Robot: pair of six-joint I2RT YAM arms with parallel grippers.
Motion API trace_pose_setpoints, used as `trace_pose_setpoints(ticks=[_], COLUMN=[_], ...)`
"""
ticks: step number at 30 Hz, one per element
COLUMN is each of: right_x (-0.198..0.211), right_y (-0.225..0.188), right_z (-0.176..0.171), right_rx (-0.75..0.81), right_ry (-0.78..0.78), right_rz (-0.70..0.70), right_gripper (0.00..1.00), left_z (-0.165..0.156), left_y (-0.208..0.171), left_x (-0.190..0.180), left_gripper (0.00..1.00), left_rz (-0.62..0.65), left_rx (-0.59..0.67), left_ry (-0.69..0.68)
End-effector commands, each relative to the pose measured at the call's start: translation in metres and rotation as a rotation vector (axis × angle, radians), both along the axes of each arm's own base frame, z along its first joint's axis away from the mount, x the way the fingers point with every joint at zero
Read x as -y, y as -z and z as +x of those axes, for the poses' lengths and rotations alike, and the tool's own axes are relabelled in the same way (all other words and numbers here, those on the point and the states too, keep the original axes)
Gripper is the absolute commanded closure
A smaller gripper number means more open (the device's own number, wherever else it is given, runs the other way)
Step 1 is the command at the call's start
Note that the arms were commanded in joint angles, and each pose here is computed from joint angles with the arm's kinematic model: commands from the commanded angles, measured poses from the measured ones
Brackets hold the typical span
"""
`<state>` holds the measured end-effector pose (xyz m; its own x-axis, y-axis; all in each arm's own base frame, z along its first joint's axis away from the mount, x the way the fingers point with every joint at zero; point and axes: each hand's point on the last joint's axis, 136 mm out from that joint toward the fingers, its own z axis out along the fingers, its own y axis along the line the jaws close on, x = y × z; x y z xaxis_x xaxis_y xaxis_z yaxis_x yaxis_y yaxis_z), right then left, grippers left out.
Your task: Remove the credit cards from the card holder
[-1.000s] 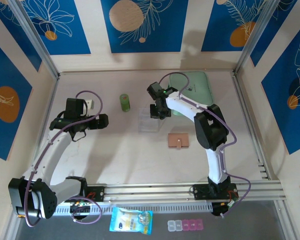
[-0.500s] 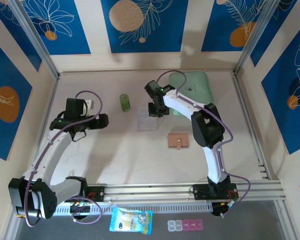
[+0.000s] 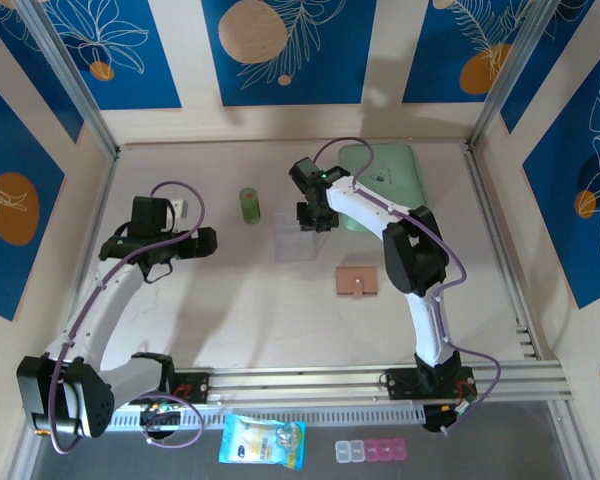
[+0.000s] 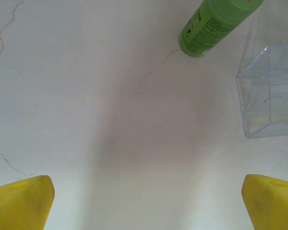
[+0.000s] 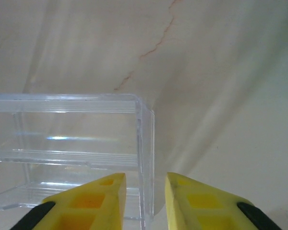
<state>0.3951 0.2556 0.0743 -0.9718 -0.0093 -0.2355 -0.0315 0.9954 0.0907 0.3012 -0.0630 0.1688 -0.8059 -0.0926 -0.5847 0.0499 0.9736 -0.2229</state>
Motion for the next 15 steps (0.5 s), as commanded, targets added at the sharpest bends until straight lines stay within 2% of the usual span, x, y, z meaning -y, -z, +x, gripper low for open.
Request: trace_pose_setpoints(ticks=[1,8,15], right_x=[0.006,0.025,0.037], right_y=[-0.032,-0.027,0.009], right_z=[-0.008,-0.039,-0.075], right_rx=[0.023,-0.002,-0.075], right_ry=[0.018,0.051,0.067], right_rz=[0.045,0.073,0.096], right_gripper=[0.68,0.53,0.49], left_z=[-0.001,-0.001,0.000], left_y=[0.004,0.004,0.006], left_x=[0.001,0.002,0.004], left_gripper=[0.00,0.00,0.00], left_rz=[-0.011,-0.017,-0.026], left_rx=[-0.011,-0.012,-0.018], left_ry=[-0.001,0.003,0.008])
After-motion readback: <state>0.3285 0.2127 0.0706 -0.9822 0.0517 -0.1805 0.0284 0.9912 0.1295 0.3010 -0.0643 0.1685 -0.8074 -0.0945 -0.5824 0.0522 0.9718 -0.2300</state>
